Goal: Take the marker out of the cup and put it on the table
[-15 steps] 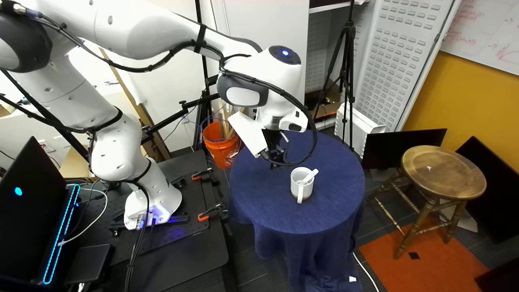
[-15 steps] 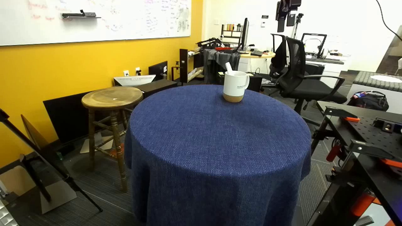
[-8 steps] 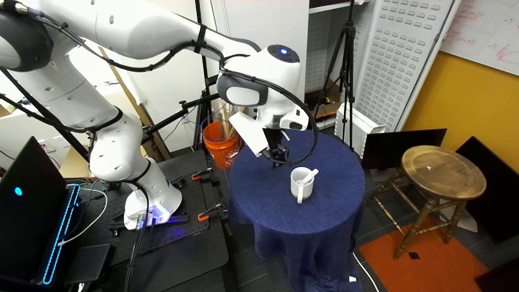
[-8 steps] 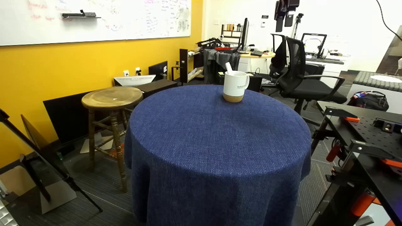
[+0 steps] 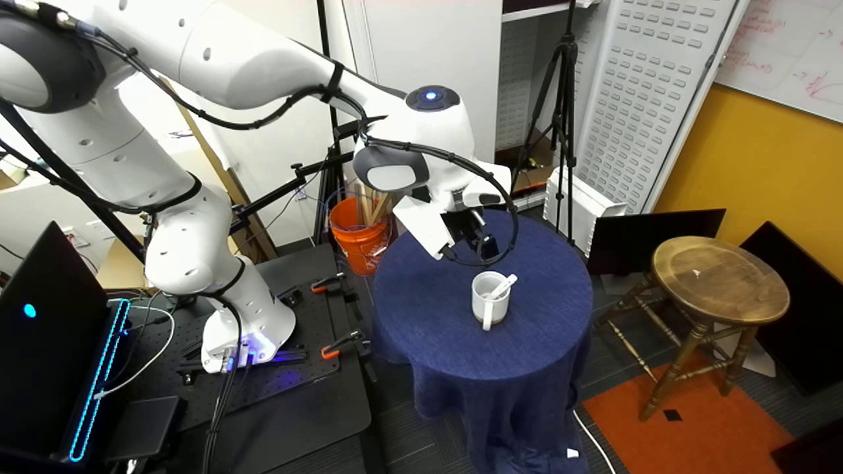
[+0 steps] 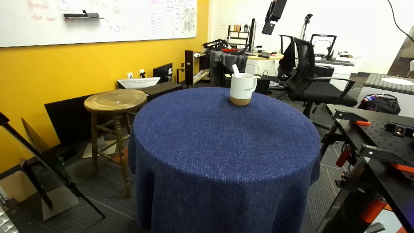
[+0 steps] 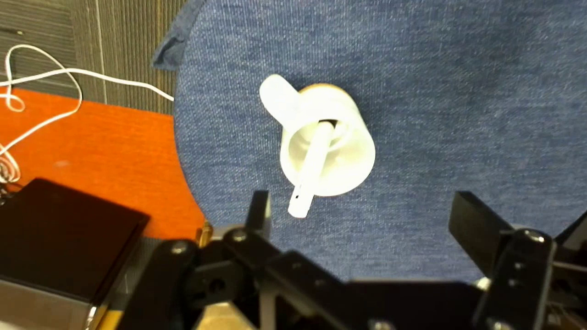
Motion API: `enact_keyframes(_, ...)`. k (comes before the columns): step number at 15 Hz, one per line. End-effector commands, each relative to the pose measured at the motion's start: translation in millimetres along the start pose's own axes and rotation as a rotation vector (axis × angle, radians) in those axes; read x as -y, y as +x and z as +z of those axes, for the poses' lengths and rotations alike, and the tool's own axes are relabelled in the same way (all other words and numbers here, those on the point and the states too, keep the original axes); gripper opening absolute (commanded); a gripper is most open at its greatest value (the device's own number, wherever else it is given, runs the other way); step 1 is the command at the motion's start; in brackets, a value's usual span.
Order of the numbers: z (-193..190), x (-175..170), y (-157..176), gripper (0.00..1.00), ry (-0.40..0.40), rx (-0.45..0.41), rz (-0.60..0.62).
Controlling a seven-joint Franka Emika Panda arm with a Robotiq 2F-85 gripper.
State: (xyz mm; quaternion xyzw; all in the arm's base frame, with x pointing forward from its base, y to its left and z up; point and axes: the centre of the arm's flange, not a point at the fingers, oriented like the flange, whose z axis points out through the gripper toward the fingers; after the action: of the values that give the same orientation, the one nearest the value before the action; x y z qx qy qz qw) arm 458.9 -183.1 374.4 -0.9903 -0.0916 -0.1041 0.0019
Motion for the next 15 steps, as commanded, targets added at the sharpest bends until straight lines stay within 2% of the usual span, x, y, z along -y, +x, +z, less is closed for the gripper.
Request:
enact_keyframes(1,18,3,6,1.00,-0.035,-0.157,0.069)
enact_keyframes(6,32,6,11,1.00,-0.113,-0.345,0.196)
enact_keyframes(9,41,11,14,1.00,-0.194,-0.406,0.271)
enact_keyframes(11,48,14,16,1.00,-0.229,-0.404,0.290)
enact_keyframes(15,72,15,16,1.00,-0.203,-0.342,0.316)
